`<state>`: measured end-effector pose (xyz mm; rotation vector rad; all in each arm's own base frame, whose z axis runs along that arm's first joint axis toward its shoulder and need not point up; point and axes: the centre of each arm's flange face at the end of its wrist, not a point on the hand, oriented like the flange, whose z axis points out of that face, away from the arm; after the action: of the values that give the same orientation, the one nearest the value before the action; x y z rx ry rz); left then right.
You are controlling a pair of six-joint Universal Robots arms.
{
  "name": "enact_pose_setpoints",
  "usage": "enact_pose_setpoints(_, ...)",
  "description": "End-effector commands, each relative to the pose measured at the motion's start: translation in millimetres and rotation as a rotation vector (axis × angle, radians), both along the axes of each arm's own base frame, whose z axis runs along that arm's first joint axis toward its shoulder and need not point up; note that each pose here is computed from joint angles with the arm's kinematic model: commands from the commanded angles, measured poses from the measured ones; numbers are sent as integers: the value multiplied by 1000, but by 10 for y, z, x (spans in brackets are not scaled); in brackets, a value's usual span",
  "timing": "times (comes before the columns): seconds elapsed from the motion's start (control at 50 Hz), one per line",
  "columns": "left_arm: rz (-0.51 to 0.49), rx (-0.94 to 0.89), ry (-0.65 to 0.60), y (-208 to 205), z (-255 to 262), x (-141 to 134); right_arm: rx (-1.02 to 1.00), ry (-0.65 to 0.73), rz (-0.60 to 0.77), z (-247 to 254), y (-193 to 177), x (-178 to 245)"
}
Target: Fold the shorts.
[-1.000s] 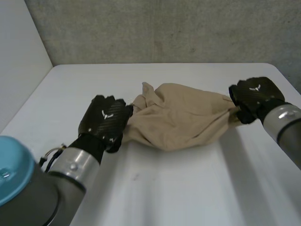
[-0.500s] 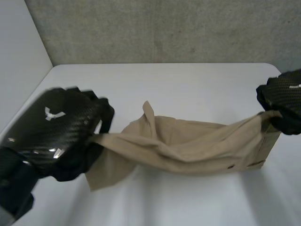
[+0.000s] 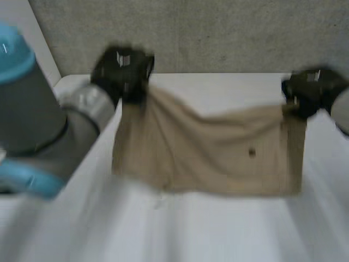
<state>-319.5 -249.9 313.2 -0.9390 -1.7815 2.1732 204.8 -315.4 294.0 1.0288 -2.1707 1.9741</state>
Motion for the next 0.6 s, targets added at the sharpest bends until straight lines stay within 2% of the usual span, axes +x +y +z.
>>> enact_pose_setpoints(0.02,87,-480,199,-213,1151,-56,-532,-324,-79,1207,-218,63)
enact_pose_setpoints(0.04,127,-589,268,-205,1424,10,-591,-351,-78,1331,-191,50)
enact_pose_setpoints(0.1,162,-738,367,-86,1822,152,-741,-408,-63,1652,-64,27)
enact_pose_setpoints(0.16,163,-763,384,21,1927,222,-729,-407,-48,1637,-36,71)
enact_pose_setpoints(0.22,157,-715,352,45,1772,228,-662,-399,-18,1507,28,181)
enact_pose_setpoints(0.3,147,-587,262,-39,1255,164,-568,-374,-16,1247,18,218)
enact_pose_setpoints(0.44,142,-318,99,-94,178,195,-325,-283,-32,384,-112,289)
enact_pose_setpoints(0.54,138,-64,-35,-53,-806,271,-116,-134,-2,-466,-90,457)
enact_pose_setpoints(0.6,131,39,-91,0,-1195,274,-43,-53,14,-813,-64,527)
